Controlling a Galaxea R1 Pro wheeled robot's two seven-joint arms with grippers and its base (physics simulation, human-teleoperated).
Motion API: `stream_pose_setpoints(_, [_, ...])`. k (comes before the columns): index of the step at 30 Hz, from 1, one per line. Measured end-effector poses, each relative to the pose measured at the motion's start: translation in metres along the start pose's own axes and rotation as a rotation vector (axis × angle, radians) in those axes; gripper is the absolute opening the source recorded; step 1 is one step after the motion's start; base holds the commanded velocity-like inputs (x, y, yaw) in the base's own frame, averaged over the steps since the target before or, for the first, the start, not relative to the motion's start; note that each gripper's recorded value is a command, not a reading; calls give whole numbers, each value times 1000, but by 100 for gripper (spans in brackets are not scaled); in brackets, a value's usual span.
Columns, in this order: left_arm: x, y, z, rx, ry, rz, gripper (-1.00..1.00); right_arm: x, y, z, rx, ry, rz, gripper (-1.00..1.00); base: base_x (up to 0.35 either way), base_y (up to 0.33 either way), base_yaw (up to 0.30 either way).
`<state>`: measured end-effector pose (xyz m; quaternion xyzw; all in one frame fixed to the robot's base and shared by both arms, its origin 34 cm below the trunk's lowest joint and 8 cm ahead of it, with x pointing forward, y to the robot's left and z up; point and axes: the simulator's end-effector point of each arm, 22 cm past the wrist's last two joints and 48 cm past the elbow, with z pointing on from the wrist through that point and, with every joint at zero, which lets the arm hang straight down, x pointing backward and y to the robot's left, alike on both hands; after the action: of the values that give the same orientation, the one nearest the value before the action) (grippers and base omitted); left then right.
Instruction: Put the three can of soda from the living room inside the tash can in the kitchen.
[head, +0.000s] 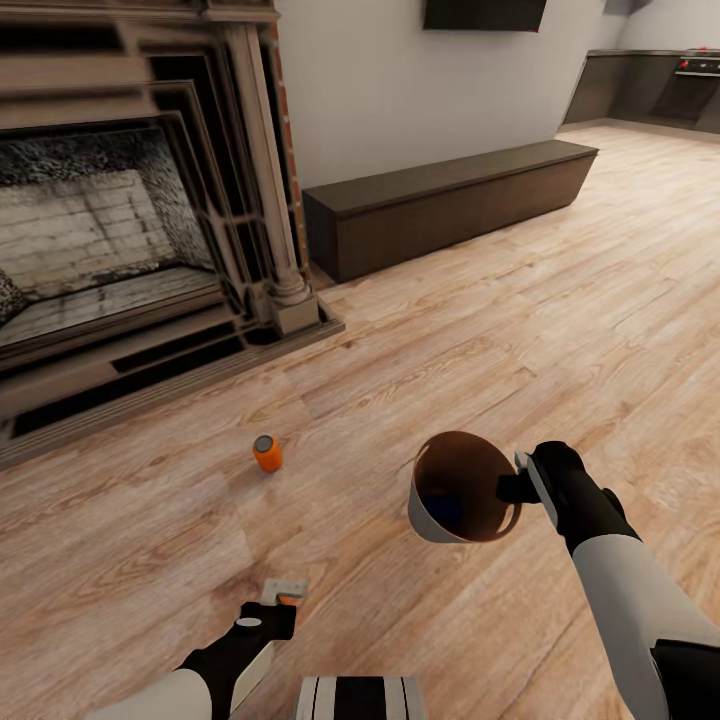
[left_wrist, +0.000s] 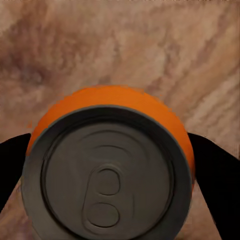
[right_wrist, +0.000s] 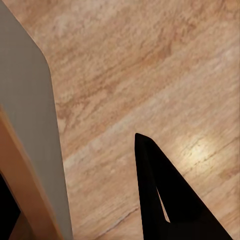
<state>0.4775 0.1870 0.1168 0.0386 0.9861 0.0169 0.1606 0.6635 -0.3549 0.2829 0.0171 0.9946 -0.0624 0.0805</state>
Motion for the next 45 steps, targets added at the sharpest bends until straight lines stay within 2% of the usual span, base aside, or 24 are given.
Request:
stream_pose_setpoints(4, [0, 0, 0, 0, 0, 0, -100, 0, 1, 0, -1, 0, 0, -100, 0, 0, 0])
stream_pose_setpoints(15, [-21, -3, -13, 19, -42, 1, -100, -14, -3, -26, -2, -45, 7, -100, 0, 0, 0])
stream_pose_setpoints(44, [-78, 1, -52, 16, -164, -1, -100, -39, -7, -92, -19, -153, 23, -100, 0, 0, 0])
stream_pose_setpoints(45, [-81, -2, -52, 24, -167, 3, -100, -35, -5, -88, -14, -143, 12, -100, 0, 0, 0])
